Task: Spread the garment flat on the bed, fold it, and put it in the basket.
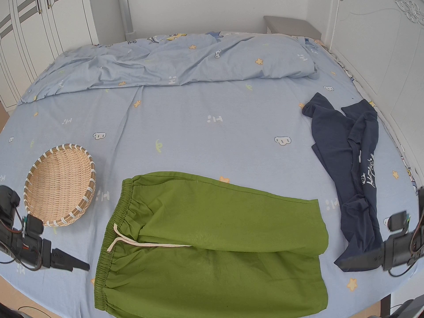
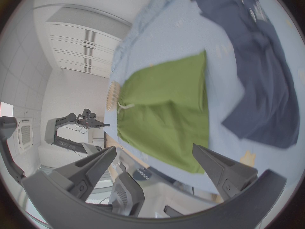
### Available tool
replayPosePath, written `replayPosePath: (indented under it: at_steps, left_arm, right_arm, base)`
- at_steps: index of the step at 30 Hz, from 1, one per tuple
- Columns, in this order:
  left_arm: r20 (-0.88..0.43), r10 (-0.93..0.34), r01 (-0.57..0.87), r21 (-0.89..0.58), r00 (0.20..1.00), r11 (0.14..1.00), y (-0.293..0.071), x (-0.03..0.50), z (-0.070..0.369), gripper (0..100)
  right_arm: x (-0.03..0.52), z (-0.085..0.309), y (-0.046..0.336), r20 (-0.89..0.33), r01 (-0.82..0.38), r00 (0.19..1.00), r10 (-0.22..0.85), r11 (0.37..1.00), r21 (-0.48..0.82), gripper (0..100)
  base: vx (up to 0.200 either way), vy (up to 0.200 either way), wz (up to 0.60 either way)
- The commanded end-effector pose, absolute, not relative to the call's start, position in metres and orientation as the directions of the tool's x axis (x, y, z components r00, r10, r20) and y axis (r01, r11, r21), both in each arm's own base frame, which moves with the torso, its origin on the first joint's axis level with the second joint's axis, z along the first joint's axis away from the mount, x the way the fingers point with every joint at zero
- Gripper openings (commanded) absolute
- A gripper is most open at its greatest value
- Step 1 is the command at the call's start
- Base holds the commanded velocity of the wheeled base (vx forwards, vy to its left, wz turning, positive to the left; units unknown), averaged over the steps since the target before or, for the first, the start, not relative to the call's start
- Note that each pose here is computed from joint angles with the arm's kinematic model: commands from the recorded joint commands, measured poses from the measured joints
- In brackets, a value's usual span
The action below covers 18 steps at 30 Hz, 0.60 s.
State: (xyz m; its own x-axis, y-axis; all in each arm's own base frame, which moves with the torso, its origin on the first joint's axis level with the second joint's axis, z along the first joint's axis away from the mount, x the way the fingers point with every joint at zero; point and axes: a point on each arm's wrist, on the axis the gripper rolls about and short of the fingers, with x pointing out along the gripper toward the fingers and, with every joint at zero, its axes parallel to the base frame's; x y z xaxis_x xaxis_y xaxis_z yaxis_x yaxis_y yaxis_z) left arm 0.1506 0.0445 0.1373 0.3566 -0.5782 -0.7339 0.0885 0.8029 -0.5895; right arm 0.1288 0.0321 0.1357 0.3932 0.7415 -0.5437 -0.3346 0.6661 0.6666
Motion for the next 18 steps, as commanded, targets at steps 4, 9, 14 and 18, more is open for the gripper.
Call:
replayPosePath:
  at_steps: [4, 9, 14, 18]
  left_arm:
    - [-0.644, -0.591, 0.27, -0.532, 0.486, 0.803, 0.027, 0.197, 0.194, 100]
    - [-0.538, -0.597, 0.306, -0.535, 0.595, 0.787, 0.015, 0.236, 0.206, 100]
    - [-0.542, -0.551, 0.249, -0.532, 0.635, 0.809, -0.004, 0.293, 0.195, 100]
    - [-0.593, -0.495, 0.206, -0.488, 0.635, 0.848, -0.012, 0.327, 0.18, 100]
  right_arm:
    - [0.18, 0.202, 0.026, -0.454, -0.432, 0.533, 0.714, 0.691, 0.579, 100]
    - [0.209, 0.213, 0.026, -0.443, -0.464, 0.545, 0.711, 0.697, 0.547, 100]
    - [0.215, 0.202, 0.026, -0.471, -0.453, 0.526, 0.708, 0.702, 0.549, 100]
    - [0.213, 0.197, 0.025, -0.484, -0.448, 0.523, 0.702, 0.709, 0.545, 100]
  base:
    - [0.0, 0.0, 0.0]
    - [0.0, 0.0, 0.0]
    - [0.0, 0.0, 0.0]
    - [0.0, 0.0, 0.0]
